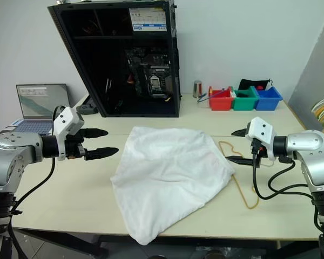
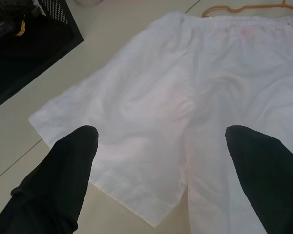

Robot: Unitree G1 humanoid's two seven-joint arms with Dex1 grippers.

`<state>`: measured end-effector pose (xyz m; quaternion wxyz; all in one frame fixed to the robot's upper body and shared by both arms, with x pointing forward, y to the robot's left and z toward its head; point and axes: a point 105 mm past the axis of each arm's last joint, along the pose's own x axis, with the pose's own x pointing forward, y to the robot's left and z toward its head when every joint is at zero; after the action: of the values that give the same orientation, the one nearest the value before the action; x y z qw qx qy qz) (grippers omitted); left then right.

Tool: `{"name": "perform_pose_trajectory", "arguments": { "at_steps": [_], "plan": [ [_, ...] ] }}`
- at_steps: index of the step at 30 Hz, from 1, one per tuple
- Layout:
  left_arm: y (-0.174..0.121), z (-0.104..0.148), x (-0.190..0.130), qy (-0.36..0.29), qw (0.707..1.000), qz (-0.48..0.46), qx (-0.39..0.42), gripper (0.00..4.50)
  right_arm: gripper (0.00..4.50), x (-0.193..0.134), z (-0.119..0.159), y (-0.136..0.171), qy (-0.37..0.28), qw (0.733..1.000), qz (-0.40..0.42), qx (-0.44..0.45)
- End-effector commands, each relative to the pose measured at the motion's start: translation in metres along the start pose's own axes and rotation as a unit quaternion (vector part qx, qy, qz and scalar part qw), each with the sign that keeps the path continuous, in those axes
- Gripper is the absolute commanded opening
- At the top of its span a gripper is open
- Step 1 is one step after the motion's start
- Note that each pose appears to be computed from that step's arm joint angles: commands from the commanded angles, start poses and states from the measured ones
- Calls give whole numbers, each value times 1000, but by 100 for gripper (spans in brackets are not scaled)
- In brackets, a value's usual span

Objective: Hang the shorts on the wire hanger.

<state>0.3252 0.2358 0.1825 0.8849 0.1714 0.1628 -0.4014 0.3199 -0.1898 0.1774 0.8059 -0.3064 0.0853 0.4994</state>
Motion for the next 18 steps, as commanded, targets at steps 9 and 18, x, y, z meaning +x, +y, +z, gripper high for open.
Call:
{"name": "perform_pose_trajectory", "arguments": {
  "at_steps": [9, 18],
  "plan": [
    [-4, 20, 4, -29, 999, 0, 33, 450, 449, -3, 8, -6, -3, 1000, -1, -27],
    [-30, 18, 16, -26, 998, -53, 37, 450, 449, -2, 0, 4, 14, 998, 24, -59]
  ]
}}
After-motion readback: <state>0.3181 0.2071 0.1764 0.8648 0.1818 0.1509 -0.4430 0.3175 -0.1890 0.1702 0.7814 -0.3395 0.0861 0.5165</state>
